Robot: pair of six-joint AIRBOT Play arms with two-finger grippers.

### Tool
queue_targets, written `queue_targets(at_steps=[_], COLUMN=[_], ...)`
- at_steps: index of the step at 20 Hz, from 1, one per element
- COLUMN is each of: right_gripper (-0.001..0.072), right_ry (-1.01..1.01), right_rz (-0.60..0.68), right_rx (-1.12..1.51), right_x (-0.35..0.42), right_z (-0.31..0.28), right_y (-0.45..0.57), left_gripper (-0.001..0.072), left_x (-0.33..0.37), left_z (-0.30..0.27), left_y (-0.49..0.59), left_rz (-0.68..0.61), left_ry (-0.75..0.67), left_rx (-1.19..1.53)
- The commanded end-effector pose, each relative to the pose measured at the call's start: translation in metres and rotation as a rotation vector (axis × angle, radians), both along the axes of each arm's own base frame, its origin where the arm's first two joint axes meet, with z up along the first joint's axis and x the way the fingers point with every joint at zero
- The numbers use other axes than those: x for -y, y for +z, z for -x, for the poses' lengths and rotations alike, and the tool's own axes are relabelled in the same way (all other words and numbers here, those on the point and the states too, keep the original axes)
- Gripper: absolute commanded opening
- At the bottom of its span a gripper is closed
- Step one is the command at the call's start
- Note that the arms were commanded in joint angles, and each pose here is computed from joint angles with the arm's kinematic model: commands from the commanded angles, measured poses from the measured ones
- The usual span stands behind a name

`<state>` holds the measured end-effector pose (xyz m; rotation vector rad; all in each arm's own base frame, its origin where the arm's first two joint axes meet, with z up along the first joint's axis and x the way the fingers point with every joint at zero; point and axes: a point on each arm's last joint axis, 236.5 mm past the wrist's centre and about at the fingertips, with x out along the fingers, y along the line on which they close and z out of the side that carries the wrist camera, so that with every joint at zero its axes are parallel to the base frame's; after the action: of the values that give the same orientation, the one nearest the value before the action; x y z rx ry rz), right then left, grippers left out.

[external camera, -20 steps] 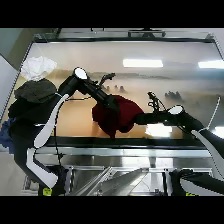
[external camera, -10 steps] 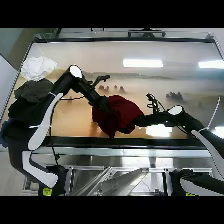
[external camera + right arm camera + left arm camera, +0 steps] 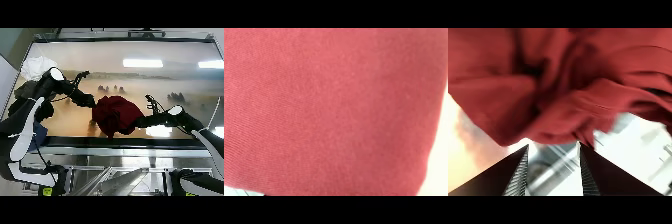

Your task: Fold the shirts.

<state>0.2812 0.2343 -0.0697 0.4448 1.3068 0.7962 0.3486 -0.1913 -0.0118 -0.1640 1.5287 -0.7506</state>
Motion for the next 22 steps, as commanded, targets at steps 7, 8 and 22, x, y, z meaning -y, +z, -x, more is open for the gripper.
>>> queue_targets(at_steps=[7,8,22], right_gripper=[0.0019,0.0019,0.0019], right_ry=[0.001,0.002,0.004], right_rz=[-0.002,-0.002,-0.004], right_rx=[-0.004,-0.004,-0.006], right_x=[-0.001,-0.001,-0.001], right_z=[0.001,0.001,0.002], right_y=[0.001,0.001,0.001], left_gripper=[0.0342,0.0342,0.0343], left_x=[0.040,0.046,0.062], left_z=[-0.014,-0.012,0.012], left_y=[-0.034,-0.030,0.006], left_rz=[0.034,0.044,0.151], left_ry=[-0.349,-0.399,-0.562], left_rx=[0.169,0.175,0.151])
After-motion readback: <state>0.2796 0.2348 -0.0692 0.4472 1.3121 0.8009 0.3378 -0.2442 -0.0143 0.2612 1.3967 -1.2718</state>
